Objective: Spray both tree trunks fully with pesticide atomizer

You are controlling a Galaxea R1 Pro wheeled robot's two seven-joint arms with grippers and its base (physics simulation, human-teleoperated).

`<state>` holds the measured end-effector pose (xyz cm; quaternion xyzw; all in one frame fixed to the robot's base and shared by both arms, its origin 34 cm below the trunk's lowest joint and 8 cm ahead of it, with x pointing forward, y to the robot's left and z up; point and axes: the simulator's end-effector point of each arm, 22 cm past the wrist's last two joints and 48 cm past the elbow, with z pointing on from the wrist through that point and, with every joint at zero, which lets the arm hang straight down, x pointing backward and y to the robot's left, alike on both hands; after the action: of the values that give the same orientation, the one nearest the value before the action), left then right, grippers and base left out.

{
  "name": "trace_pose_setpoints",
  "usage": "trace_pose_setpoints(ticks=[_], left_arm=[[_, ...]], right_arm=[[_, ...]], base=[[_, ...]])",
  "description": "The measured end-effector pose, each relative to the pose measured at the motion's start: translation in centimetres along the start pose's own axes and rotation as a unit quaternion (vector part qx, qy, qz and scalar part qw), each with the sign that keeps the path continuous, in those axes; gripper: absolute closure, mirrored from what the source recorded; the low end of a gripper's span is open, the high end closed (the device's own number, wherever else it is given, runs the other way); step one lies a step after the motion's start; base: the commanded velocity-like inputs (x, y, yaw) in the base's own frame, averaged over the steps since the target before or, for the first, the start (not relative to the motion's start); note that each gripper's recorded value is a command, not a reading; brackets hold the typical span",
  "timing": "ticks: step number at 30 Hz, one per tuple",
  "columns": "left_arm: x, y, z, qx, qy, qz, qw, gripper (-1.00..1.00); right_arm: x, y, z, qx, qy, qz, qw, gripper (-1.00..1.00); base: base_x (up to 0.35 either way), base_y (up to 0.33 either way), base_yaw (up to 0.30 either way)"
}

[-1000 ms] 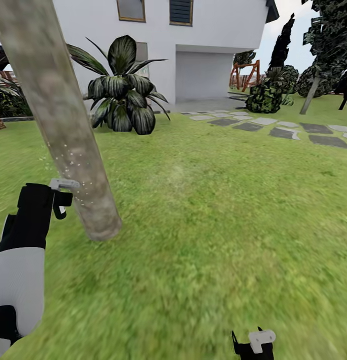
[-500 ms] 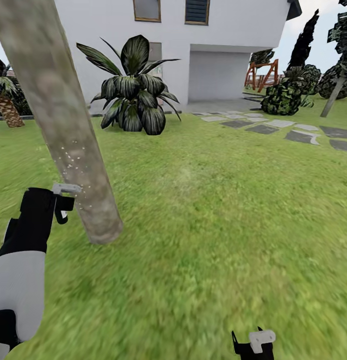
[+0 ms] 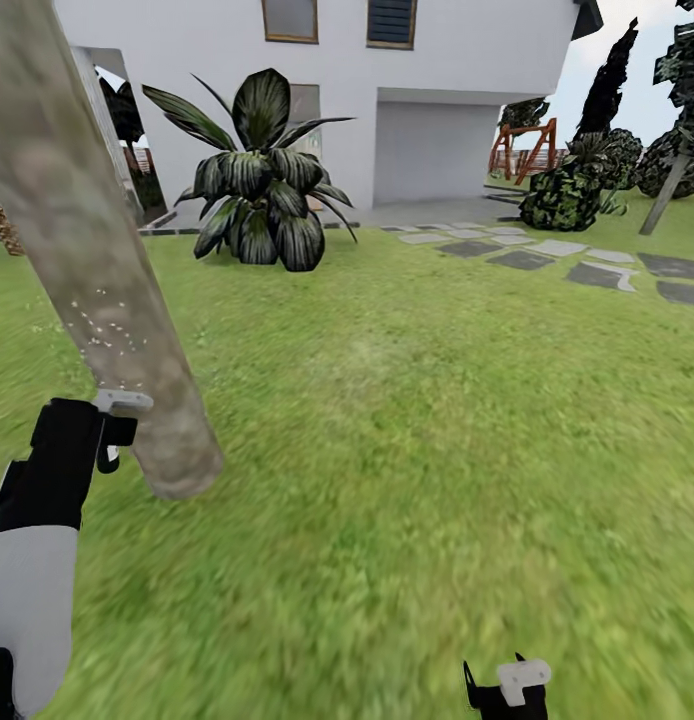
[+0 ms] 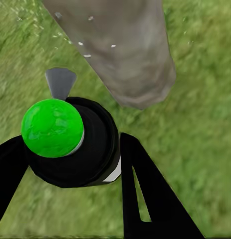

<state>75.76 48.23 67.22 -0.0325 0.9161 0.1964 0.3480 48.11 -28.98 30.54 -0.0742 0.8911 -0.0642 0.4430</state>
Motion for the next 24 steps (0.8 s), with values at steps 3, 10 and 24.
trace_pose_setpoints(ticks=[3,10,24], left_arm=[[0.3,-0.4,0.1,0.006,0.002,-0.001,1.0000,1.00],[4.6,-0.9,2.2,0.020,0.049,-0.025,0.9983,1.00],[6.5,-2.6,4.2,0.030,0.035,-0.006,0.9989,1.00]], right_arm=[[0.0,0.0,0.0,0.000,0.000,0.000,1.0000,-1.00],[0.0,0.0,0.0,0.000,0.000,0.000,1.0000,-1.00],[0.1,0.0,0.0,0.000,0.001,0.000,1.0000,-1.00]], base=[[0.250,-0.154,0.202],[0.024,-0.009,0.274],[0.048,-0.195,0.046]])
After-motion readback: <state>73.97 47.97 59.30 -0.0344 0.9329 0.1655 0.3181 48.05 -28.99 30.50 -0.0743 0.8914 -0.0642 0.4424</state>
